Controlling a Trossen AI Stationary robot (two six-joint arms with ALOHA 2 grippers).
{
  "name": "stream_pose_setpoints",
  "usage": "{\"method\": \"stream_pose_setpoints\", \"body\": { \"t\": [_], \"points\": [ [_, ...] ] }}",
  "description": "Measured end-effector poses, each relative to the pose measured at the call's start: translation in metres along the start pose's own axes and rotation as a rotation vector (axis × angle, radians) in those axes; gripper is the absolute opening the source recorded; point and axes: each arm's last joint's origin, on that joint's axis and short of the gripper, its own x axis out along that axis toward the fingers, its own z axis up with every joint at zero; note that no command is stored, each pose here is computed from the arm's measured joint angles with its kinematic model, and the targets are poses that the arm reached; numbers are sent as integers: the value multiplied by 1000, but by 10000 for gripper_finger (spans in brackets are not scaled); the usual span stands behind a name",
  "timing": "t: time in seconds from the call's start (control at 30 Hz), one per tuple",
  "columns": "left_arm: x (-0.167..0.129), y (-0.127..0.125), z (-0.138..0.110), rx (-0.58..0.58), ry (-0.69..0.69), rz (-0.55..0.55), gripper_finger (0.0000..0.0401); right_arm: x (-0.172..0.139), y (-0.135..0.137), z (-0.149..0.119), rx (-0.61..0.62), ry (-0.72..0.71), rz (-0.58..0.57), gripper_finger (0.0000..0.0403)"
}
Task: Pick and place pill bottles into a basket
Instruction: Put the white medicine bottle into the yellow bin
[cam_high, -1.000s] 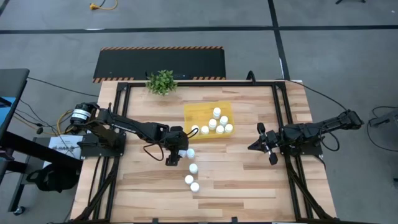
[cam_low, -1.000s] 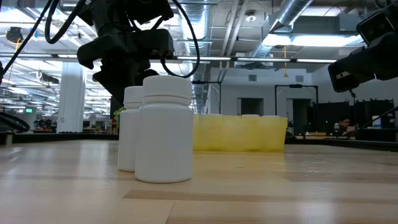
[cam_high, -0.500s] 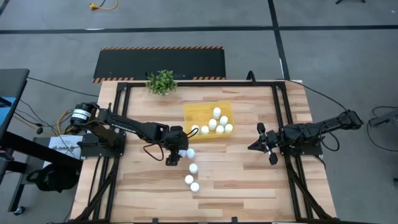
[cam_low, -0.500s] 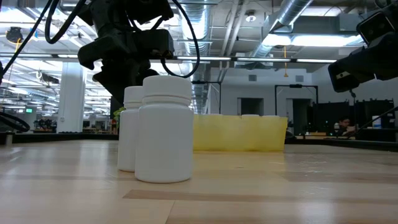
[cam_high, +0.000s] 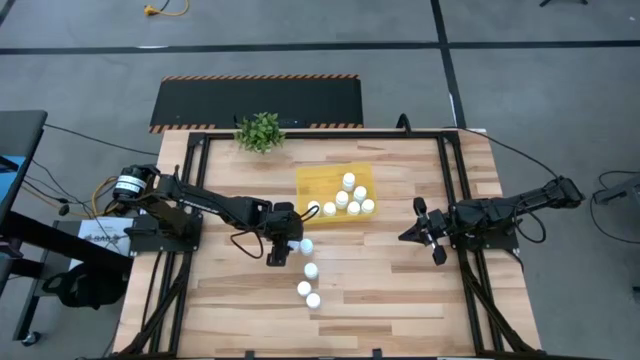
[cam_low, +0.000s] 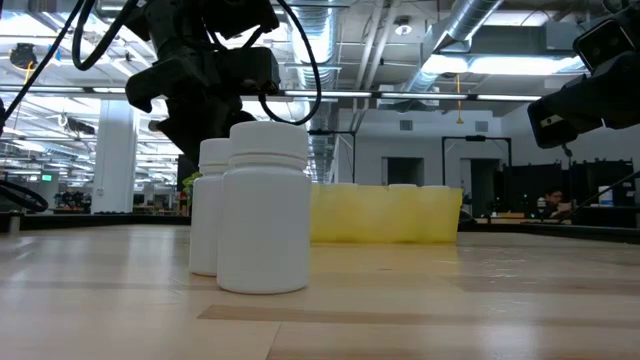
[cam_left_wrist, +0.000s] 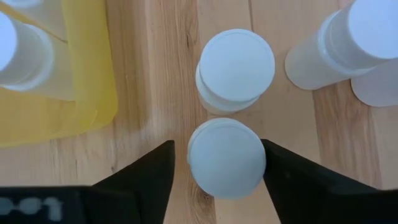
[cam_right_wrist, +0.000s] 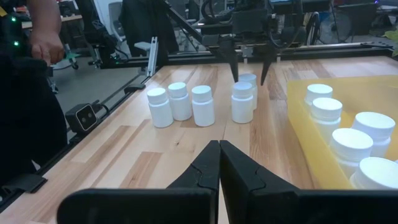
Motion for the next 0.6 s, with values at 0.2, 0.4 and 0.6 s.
{"method": "stream_pose_setpoints", "body": {
  "t": [0.2,0.4,0.6],
  "points": [
    [0,0,0,0,0,0,190,0,0,0,0,-1,0,1],
    [0,0,0,0,0,0,163,0,0,0,0,0,0,1],
    [0,0,0,0,0,0,159,0,0,0,0,0,0,1]
  ]
}}
